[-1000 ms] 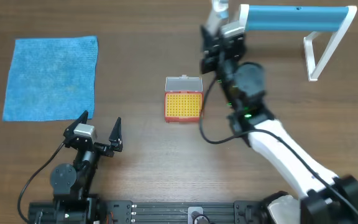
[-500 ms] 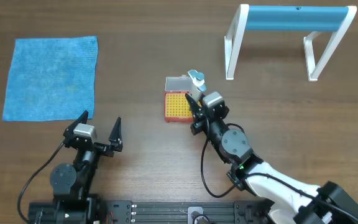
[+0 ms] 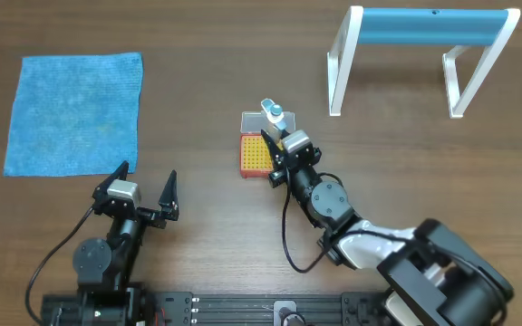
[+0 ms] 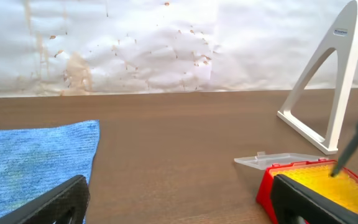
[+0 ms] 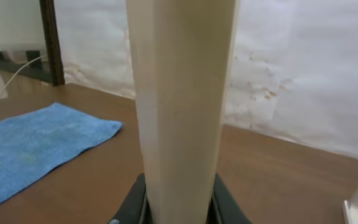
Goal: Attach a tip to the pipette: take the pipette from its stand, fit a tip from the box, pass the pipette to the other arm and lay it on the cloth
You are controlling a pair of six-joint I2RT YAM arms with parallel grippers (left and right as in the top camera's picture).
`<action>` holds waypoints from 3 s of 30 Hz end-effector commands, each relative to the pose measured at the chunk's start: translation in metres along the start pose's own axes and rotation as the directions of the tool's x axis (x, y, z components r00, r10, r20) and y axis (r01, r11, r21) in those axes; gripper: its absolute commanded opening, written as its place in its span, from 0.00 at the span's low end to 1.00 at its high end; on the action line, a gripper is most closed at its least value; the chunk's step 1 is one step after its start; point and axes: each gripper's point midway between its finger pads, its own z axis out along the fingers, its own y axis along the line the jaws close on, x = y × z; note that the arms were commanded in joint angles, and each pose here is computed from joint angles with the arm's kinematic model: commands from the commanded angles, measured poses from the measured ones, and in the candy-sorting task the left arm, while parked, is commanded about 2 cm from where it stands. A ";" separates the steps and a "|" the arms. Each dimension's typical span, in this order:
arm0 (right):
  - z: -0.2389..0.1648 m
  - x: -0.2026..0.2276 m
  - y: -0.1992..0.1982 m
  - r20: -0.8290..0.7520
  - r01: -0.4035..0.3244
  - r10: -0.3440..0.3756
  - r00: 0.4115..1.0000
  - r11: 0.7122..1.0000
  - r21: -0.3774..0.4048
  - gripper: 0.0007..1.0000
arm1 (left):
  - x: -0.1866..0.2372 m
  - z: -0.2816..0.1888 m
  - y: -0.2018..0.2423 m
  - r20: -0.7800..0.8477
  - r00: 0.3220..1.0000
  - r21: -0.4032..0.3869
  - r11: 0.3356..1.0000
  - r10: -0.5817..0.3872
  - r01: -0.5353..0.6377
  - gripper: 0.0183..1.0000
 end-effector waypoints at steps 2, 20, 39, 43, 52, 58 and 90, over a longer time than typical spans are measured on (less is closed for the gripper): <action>0.013 -0.001 0.006 0.010 0.012 -0.011 1.000 1.000 -0.016 0.07 | 0.001 0.000 0.001 -0.002 1.000 -0.008 1.000 -0.009 0.009 0.94; 0.014 0.012 0.010 -0.026 -0.005 0.004 1.000 0.999 -0.036 0.07 | 0.001 0.000 0.001 -0.002 1.000 -0.007 1.000 -0.009 0.009 0.94; 0.013 0.042 0.009 -0.132 0.011 -0.016 0.991 0.999 -0.033 0.07 | 0.001 0.000 0.001 -0.002 1.000 -0.007 1.000 -0.009 0.009 0.94; 0.012 0.050 0.009 -0.159 0.015 -0.020 0.987 0.999 -0.034 0.07 | 0.001 0.000 0.001 -0.002 1.000 -0.007 1.000 -0.009 0.009 0.94; 0.011 0.071 0.009 -0.210 -0.012 0.006 0.978 1.000 -0.028 0.07 | 0.001 0.000 0.001 -0.002 1.000 -0.007 1.000 -0.009 0.009 0.94; 0.009 0.081 0.004 -0.239 -0.015 0.015 0.971 1.000 0.002 0.07 | 0.001 0.000 0.001 -0.002 1.000 -0.007 1.000 -0.009 0.009 0.94; 0.001 -0.053 -0.002 0.186 -0.041 0.040 0.982 0.999 0.002 0.07 | 0.001 0.000 0.001 -0.002 1.000 -0.007 1.000 -0.009 0.009 0.94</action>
